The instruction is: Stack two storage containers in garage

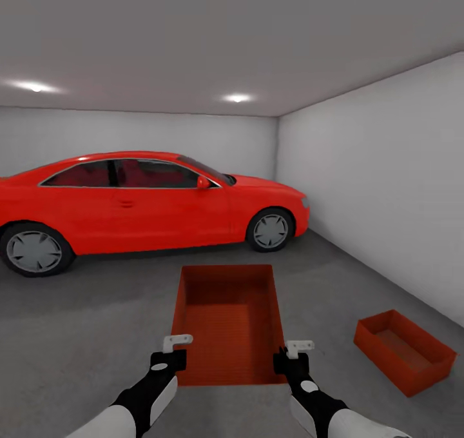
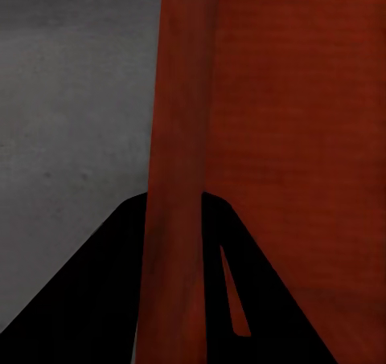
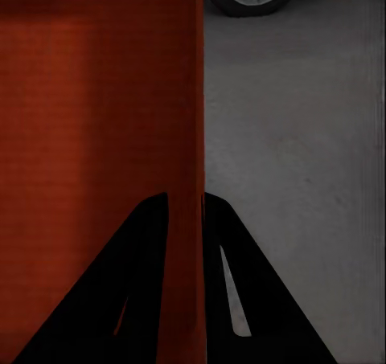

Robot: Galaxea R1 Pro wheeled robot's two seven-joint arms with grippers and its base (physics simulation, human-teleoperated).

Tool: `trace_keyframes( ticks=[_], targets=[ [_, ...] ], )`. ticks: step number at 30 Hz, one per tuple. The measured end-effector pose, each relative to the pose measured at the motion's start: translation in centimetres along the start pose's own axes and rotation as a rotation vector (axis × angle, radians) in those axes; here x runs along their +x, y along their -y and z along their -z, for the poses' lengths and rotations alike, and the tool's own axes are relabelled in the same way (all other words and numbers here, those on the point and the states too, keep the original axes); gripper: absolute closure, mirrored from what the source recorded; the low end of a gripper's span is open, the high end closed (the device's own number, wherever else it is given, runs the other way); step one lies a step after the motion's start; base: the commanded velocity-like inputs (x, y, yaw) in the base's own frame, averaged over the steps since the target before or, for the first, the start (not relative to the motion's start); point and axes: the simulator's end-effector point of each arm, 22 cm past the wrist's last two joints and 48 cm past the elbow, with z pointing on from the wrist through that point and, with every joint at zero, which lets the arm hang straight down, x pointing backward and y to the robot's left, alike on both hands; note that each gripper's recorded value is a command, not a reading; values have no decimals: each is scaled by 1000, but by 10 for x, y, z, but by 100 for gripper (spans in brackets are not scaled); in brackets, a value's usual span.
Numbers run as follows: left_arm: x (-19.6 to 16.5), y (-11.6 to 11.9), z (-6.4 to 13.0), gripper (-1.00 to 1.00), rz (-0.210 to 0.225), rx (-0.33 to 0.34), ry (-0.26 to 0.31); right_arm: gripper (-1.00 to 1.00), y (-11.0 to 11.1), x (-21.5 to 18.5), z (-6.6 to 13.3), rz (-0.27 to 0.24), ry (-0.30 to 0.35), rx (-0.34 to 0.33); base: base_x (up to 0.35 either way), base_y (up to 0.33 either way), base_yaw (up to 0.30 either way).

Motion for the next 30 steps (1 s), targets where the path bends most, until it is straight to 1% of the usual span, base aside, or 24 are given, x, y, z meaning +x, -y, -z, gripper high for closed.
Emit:
trace_keyframes(
  ticks=[9,30],
  targets=[
    [-2,0,1,100,1,0,4,100,0,-2,0,0,4,0,321,95,-279],
    [-6,0,3,100,2,0,12,100,0,-6,1,0,12,0,315,184,-278]
  ],
)
